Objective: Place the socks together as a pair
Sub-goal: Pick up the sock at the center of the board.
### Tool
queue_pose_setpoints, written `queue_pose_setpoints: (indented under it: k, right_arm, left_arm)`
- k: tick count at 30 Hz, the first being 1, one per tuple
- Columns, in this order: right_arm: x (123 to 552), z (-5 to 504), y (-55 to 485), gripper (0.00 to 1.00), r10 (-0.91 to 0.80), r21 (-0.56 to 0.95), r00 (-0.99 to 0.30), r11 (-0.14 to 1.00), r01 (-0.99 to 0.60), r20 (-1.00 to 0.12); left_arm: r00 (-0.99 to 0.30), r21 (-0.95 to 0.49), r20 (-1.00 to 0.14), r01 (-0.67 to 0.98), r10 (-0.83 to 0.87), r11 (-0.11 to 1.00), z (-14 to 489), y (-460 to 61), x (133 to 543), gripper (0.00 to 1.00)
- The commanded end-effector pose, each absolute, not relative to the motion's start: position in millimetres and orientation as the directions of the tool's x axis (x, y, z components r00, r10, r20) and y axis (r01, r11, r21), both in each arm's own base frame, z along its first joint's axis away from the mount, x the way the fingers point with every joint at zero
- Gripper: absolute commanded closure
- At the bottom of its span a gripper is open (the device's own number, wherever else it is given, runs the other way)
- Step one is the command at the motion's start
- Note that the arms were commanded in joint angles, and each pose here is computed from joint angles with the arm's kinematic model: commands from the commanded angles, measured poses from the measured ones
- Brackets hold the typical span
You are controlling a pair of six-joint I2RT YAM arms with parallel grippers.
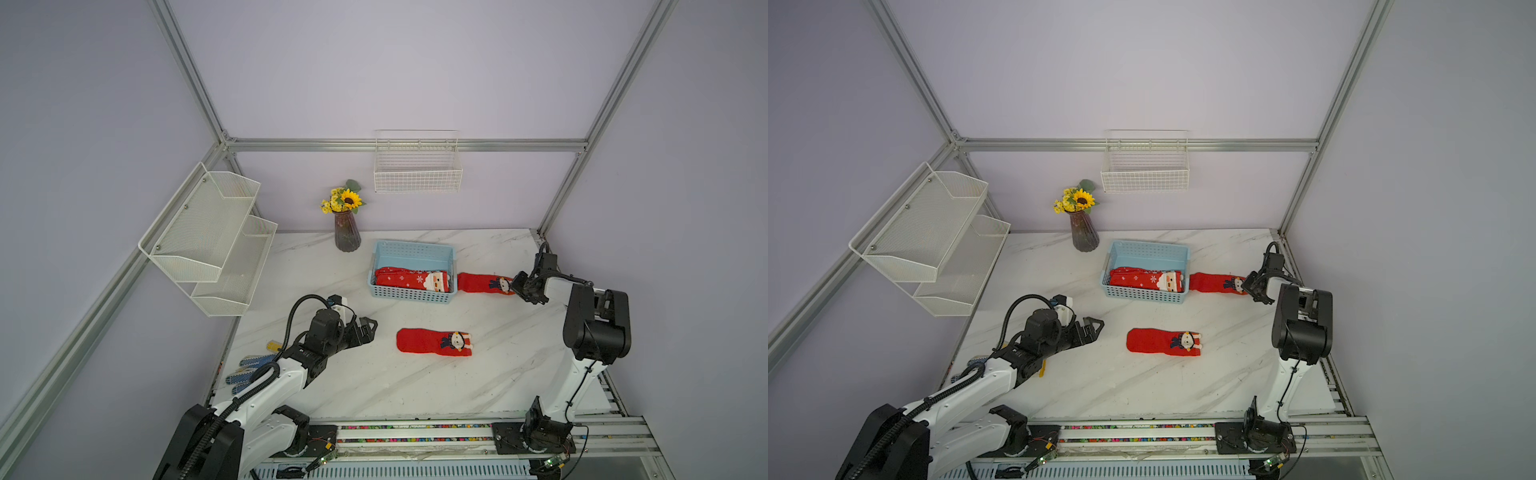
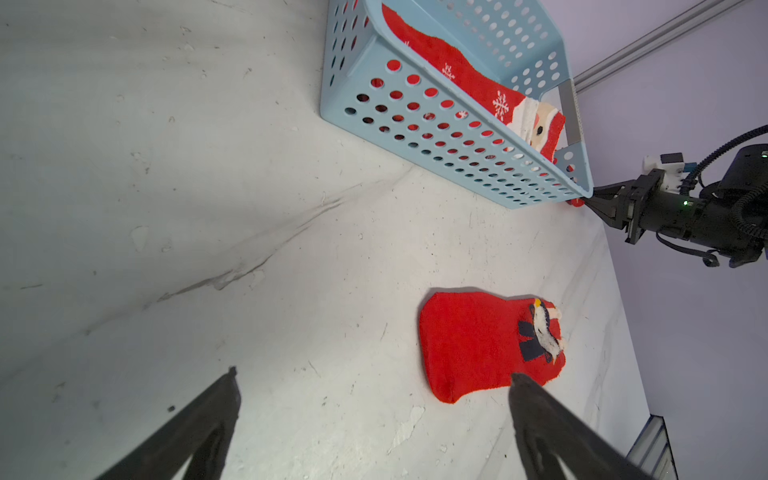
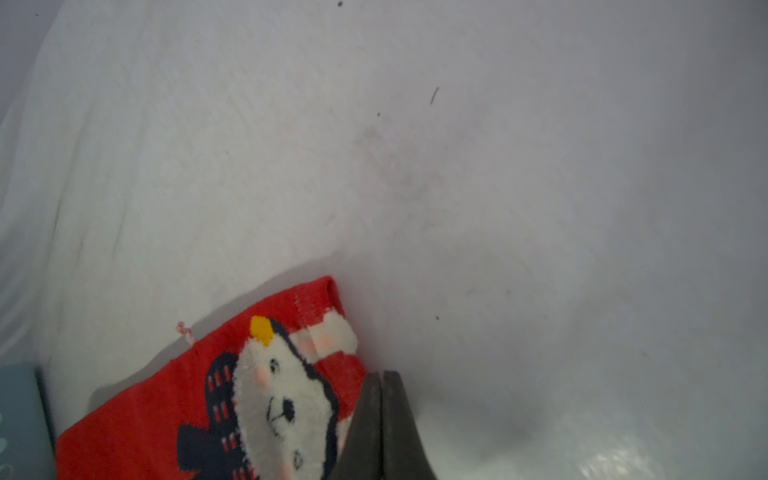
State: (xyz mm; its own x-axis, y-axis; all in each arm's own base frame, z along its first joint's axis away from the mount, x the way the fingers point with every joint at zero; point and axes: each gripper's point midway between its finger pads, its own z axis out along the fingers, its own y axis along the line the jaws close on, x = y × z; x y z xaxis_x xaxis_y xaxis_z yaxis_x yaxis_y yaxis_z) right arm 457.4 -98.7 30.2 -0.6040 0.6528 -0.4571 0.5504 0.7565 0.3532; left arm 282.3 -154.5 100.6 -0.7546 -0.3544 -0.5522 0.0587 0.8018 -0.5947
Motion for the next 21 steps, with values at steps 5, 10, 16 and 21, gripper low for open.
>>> queue_pose_setpoints:
  k: [5,10,16,21]
  right_arm:
    - [444.5,90.1,-104.7,1.0,0.66,0.362,-0.542,0.745,0.56,-0.521]
    - [429.4,141.5,-95.0,1.0,0.666,0.428,-0.477,0.74,0.519,-0.573]
    - [400.7,190.7,-84.6,1.0,0.685,0.465,-0.435,0.722,0.512,-0.585]
    - [368.9,216.2,-72.8,1.0,0.683,0.475,-0.433,0.725,0.499,-0.588]
  left_arm:
    - [-0.72,-0.706,-0.544,0.117,-0.43,0.698,140.5,-172.0,284.0,0.06]
    - [-0.731,-0.712,-0.542,0.137,-0.415,0.689,156.9,-181.3,284.6,0.07]
    - [-0.747,-0.753,-0.485,0.093,-0.455,0.651,168.1,-198.2,282.0,0.07]
    - [-0.802,-0.784,-0.425,0.095,-0.419,0.613,171.5,-221.8,288.5,0.07]
